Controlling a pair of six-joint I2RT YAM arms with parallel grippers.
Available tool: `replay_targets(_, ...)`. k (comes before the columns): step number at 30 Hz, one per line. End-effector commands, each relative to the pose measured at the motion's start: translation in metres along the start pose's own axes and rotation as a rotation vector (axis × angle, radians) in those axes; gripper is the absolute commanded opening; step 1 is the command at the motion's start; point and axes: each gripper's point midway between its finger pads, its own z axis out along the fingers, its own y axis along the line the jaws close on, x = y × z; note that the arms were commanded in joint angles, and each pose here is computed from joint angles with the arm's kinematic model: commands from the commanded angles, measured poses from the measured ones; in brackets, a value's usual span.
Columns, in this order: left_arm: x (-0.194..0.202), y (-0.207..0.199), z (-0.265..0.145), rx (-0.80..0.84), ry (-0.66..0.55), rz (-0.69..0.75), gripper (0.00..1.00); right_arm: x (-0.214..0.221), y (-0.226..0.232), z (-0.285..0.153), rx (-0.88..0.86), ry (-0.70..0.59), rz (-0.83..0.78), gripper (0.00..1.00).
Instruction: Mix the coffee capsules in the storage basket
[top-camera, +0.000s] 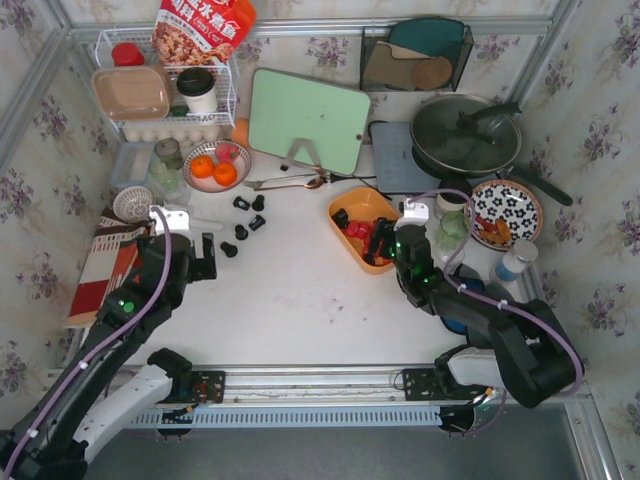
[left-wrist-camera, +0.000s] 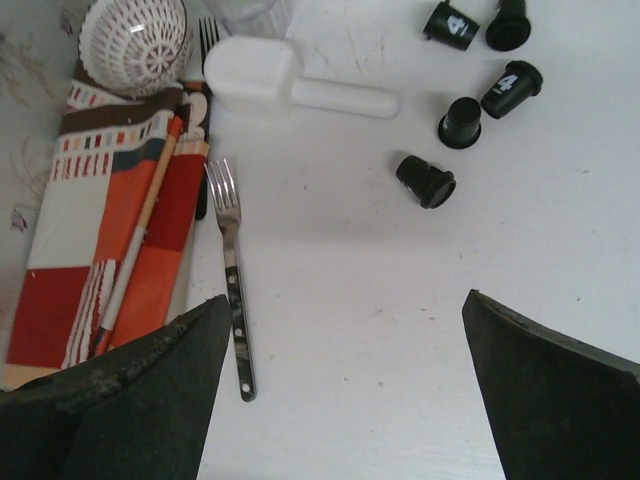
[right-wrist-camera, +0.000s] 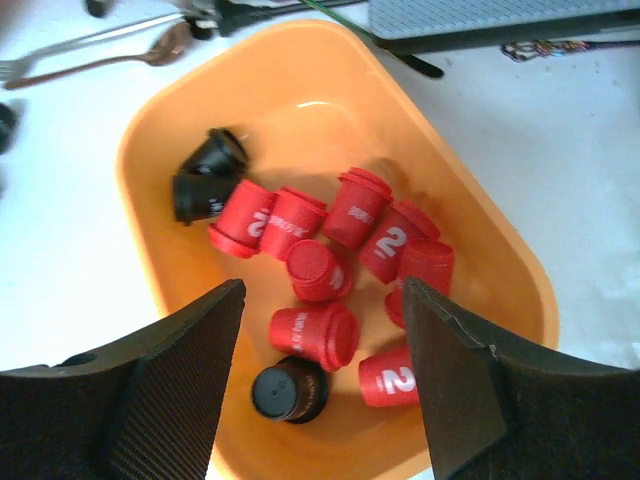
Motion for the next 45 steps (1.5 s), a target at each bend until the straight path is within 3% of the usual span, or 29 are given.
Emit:
replay_targets(1,0.007,0.001,0.010,-0.075,0.058,-0.094,1.00,-0.024,0.022,-0.014,-0.134,-0.099,0.024,0.72)
replay_targets(5,0.010,-0.012,0.026,-0.090,0.130,-0.116,0.97,-0.028,0.030,-0.022,-0.192,-0.134,0.035,0.71)
replay_targets(11,0.029,-0.049,0.062,-0.046,0.330,-0.127,0.91,-0.029,0.033,-0.025,-0.207,-0.139,0.046,0.70)
replay_targets(17,0.044,-0.075,0.102,-0.018,0.454,-0.138,0.77,-0.029,0.033,-0.026,-0.209,-0.143,0.058,0.69)
replay_targets(24,0.074,-0.089,0.145,-0.034,0.608,-0.178,0.76,-0.027,0.038,-0.027,-0.239,-0.134,0.061,0.69)
replay_targets(37,0.096,-0.076,0.181,-0.097,0.667,-0.234,0.72,-0.020,0.051,-0.023,-0.295,-0.086,0.062,0.68)
replay_targets(45,0.104,-0.076,0.195,-0.099,0.699,-0.245,0.59,-0.018,0.055,-0.023,-0.312,-0.072,0.063,0.68)
